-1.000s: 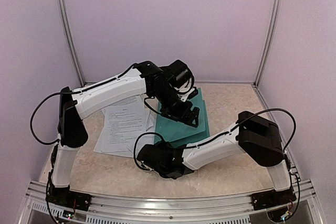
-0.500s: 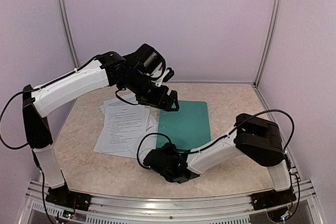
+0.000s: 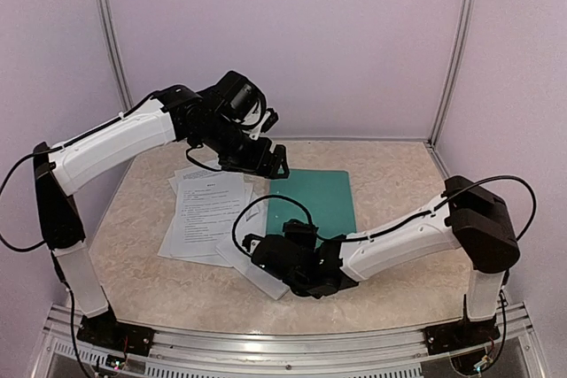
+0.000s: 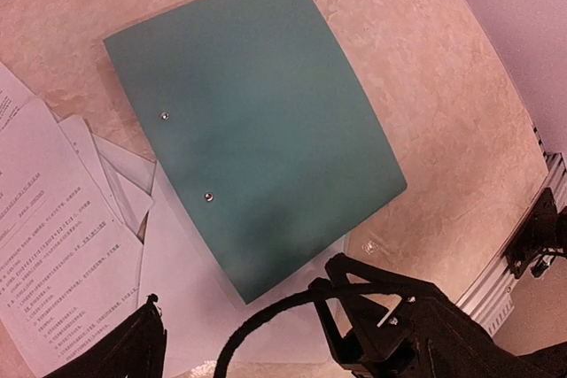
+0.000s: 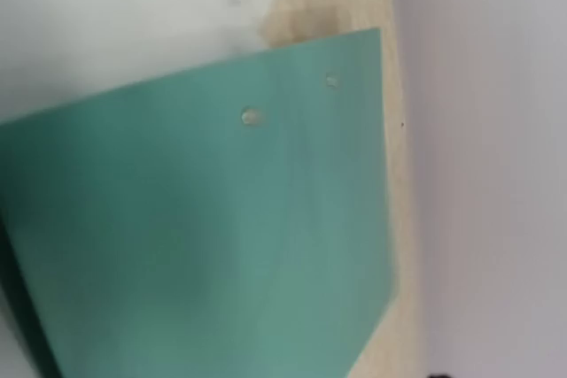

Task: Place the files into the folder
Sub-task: Move the folder to the center of the board, then pick up the folder from the center of the board.

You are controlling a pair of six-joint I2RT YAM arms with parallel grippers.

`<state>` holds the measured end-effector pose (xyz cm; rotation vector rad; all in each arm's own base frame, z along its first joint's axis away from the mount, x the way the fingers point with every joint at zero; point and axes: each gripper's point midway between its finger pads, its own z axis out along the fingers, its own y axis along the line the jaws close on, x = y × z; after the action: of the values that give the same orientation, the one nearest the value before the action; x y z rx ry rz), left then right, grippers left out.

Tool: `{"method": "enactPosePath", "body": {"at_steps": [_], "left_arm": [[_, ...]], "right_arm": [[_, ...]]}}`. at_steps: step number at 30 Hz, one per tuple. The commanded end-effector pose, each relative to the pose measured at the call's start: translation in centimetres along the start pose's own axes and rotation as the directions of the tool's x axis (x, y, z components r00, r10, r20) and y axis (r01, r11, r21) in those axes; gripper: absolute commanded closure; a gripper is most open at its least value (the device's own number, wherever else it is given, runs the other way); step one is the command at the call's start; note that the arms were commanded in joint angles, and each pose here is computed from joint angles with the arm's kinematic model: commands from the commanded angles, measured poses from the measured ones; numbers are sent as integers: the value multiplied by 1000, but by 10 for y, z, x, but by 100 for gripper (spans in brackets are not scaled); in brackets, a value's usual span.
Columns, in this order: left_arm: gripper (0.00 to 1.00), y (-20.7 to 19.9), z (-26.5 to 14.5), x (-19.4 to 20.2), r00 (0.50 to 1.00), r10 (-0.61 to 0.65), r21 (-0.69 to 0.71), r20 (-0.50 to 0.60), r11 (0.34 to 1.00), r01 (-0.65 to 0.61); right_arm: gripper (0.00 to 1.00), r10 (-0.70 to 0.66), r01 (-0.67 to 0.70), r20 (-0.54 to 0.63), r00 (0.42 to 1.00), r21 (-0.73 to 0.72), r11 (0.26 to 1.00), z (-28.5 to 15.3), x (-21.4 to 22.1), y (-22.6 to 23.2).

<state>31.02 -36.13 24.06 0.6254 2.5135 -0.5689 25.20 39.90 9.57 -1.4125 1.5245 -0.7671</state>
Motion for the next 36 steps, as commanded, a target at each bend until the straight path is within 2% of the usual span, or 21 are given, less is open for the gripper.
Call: {"method": "enactPosePath", "body": {"at_steps": [1,4,8,13,17,19,21,26,28,31,36], "left_arm": [[6,5,-18,-5,998,-31,9,49,1000,30],[6,9,-17,-5,997,-48,11,56,999,48],[6,12,-11,-1,996,-78,8,51,997,77],[7,18,-1,14,980,-182,41,84,983,179],[13,9,7,33,967,-234,99,101,969,225],[13,-3,15,44,980,-174,93,99,982,165],[14,-17,27,57,994,-49,42,96,998,45],[17,-20,60,78,975,214,-46,52,976,-212],[19,-26,72,88,946,323,-30,35,946,-322],[20,-33,86,105,853,521,-16,5,853,-521],[20,-30,108,118,732,679,-14,-61,732,-681]], "right_arm": [[31,161,-161,-8,987,-80,984,-19,14,4],[27,199,-200,-21,980,-125,972,-27,23,14],[26,270,-277,-78,960,-99,956,-32,45,12],[24,489,-497,-117,864,-49,866,-35,72,-13],[23,627,-639,-156,763,-36,768,-27,99,-37],[23,694,-708,-158,702,-51,705,-24,109,-50],[23,750,-765,-158,642,-68,640,-20,120,-63],[23,864,-883,-180,469,-90,461,-5,162,-90],[24,895,-915,-191,404,-94,393,0,177,-101],[24,918,-945,-226,324,-110,307,12,196,-106],[24,927,-960,-263,268,-155,233,28,205,-101]]}}
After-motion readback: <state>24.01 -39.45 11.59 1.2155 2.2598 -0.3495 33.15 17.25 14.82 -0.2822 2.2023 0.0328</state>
